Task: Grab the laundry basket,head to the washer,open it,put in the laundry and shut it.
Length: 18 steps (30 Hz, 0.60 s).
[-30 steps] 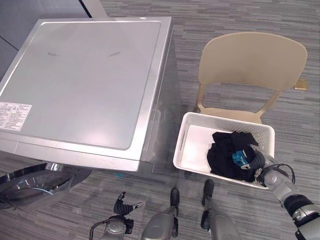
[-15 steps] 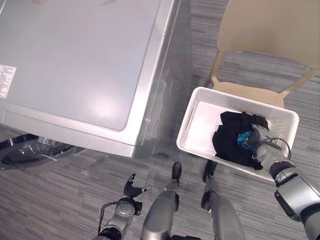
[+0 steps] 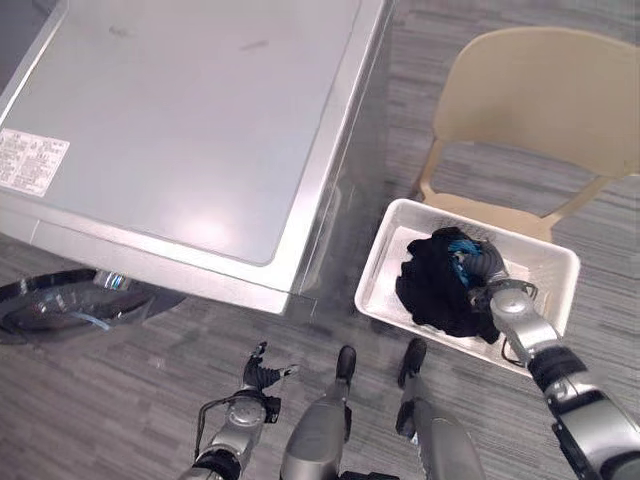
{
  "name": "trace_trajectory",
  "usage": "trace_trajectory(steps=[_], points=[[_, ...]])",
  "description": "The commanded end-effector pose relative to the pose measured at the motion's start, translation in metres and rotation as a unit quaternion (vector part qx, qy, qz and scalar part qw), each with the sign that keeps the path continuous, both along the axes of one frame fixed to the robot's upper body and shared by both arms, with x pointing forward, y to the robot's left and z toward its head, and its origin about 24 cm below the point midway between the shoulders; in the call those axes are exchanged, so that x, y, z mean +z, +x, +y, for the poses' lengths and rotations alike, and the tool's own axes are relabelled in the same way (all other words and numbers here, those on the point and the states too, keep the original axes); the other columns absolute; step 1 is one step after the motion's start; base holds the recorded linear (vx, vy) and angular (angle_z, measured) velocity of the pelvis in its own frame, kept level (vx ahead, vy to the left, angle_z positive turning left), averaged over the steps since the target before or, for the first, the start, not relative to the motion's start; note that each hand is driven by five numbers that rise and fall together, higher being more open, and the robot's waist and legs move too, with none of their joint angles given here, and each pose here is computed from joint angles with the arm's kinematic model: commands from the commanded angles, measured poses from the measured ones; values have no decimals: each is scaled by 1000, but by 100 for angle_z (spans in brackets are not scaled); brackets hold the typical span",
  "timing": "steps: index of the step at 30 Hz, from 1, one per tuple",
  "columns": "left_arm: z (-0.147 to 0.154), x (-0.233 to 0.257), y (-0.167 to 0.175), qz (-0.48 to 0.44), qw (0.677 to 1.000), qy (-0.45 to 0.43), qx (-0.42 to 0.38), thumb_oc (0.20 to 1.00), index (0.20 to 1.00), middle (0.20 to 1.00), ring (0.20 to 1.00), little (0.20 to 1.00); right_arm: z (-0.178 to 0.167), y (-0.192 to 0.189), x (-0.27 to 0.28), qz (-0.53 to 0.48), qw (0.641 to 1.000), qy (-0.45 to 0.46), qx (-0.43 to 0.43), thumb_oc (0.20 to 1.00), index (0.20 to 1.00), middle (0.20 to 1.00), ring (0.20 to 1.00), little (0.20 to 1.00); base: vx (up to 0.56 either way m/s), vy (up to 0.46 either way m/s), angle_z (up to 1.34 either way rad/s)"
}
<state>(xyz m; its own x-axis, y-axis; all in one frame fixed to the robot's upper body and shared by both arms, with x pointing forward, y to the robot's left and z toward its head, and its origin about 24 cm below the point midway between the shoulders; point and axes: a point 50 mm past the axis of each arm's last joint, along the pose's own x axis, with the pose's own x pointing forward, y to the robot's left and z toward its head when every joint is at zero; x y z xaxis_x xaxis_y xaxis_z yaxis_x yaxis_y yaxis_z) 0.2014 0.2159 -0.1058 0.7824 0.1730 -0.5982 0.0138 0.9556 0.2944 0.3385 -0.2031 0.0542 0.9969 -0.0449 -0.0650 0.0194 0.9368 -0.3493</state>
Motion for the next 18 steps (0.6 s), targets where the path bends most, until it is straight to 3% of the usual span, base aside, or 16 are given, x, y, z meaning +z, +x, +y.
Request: trace_trajectory(steps=[1,10,14,18], points=[[5,-13,-24,43,999,8,2,1000,1000,1000,1000,1000,-5,-13,14,-58,997,33,26,200,200,200,200,200,56,74,-9],[13,-22,-50,76,997,6,13,1000,1000,1000,1000,1000,25,-48,42,-144,974,117,129,200,200,200,200,200,10,139,-29],[18,-13,-35,51,998,22,1,1000,1000,1000,1000,1000,31,-52,45,-156,969,131,139,200,200,200,200,200,-194,3,-24],[24,12,-7,-22,999,28,-3,1000,1000,1000,1000,1000,24,-55,47,-166,972,115,123,200,200,200,200,200,-312,-132,55]])
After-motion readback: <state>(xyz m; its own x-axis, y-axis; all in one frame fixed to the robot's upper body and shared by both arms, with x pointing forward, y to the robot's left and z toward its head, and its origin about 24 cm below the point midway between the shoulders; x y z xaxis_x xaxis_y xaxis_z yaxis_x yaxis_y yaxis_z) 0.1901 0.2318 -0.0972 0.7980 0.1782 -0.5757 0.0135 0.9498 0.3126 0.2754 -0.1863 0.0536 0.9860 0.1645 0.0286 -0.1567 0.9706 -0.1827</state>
